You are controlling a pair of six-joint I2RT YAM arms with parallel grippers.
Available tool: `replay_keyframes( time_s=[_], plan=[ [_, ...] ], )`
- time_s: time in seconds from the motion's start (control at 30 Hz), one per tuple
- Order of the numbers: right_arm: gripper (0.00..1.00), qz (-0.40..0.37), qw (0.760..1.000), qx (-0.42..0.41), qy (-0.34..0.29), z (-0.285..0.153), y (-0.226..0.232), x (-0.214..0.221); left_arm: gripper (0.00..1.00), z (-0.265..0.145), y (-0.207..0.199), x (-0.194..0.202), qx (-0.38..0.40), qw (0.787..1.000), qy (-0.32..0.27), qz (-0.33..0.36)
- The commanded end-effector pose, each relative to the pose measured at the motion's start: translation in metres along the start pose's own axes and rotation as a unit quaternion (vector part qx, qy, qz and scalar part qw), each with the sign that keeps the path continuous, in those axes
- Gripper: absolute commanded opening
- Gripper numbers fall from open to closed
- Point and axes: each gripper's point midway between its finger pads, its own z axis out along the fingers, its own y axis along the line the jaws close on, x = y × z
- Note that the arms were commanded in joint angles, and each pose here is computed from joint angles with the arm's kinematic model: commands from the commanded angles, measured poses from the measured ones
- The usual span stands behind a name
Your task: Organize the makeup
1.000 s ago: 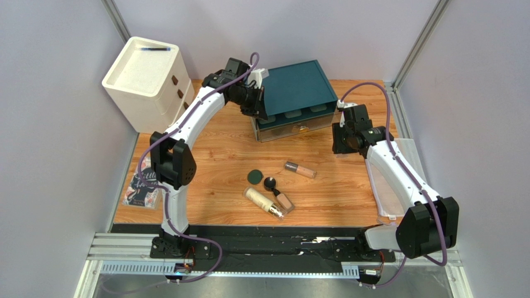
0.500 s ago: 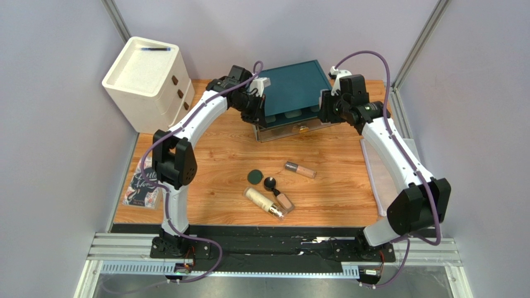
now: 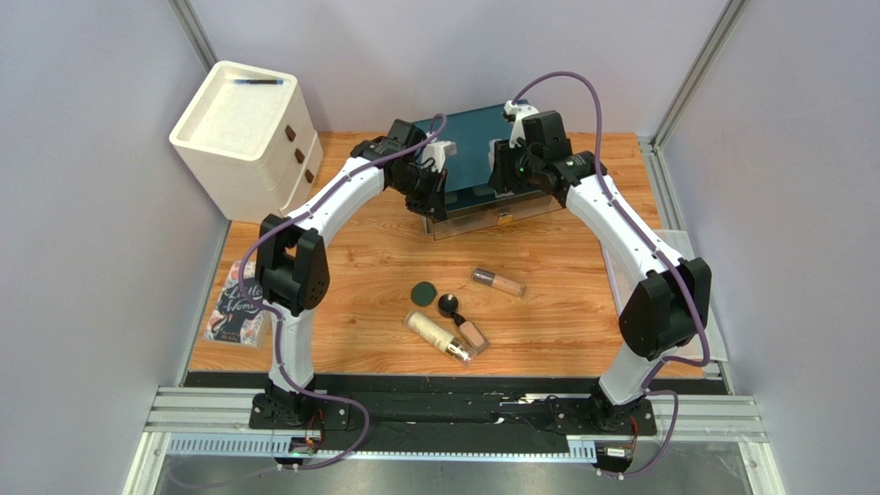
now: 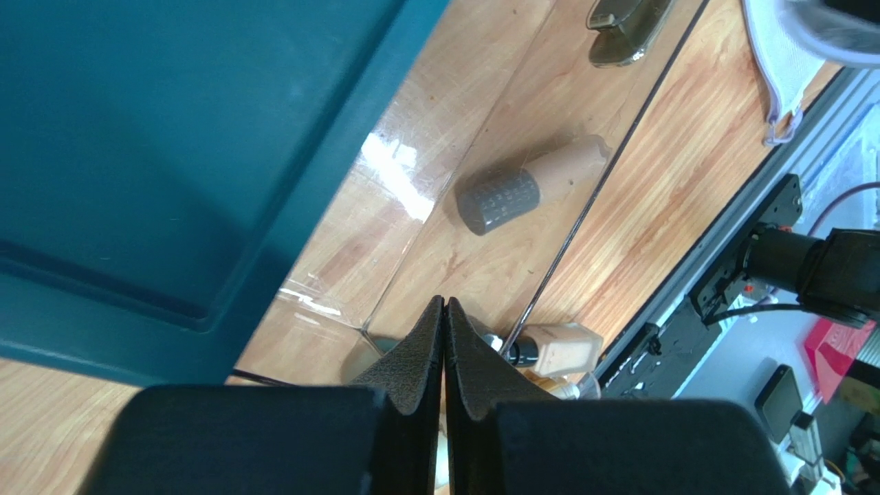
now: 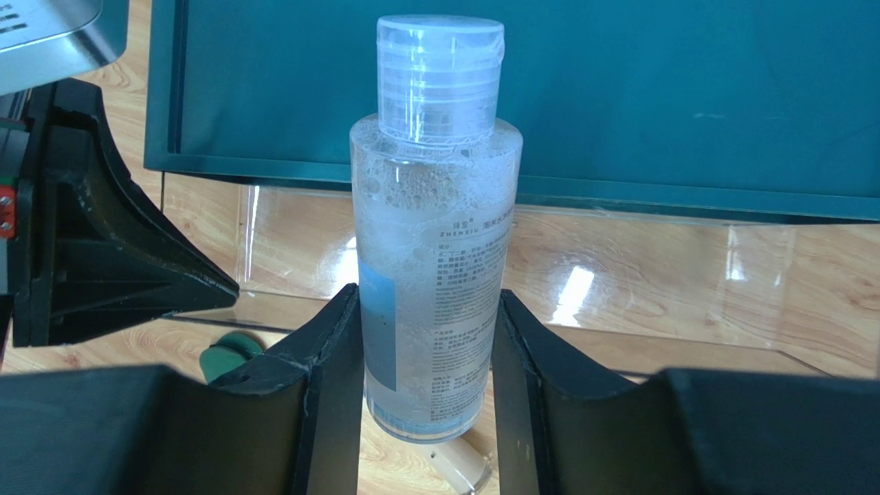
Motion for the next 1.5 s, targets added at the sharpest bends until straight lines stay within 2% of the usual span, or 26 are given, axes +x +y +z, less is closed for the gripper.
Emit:
replay_keyframes(
  time_s=[0.0, 0.53, 0.83, 1.13, 1.37, 1.47],
  plan=[
    [0.0, 0.0, 0.998, -0.024, -0.05, -0.004, 0.017, -0.032, 0.05, -0.017, -0.03, 0.003, 0.03, 0.999, -0.01, 0.035],
    [0.0, -0.018, 0.999, -0.036, -0.019, 0.008, 0.024, -0.009, 0.05, -0.026, -0.051, 0.011, 0.07, 0.995, -0.011, 0.063],
    [0.0, -0.114, 0.992, -0.033, 0.03, 0.014, 0.017, 0.016, 0.05, -0.025, -0.047, 0.016, 0.059, 0.997, -0.006, 0.057],
    [0.0, -0.186, 0.98, -0.029, 0.067, 0.013, 0.014, 0.043, 0.07, -0.032, -0.043, -0.015, 0.027, 0.998, -0.032, 0.045],
    [0.23, -0.186, 0.976, -0.025, 0.107, 0.025, 0.009, 0.059, 0.09, -0.047, -0.029, -0.056, -0.001, 0.997, -0.079, 0.005],
    [0.28, -0.181, 0.977, -0.025, 0.113, 0.033, 0.01, 0.062, 0.09, -0.051, -0.013, -0.068, -0.018, 0.996, -0.083, -0.03]
  ],
)
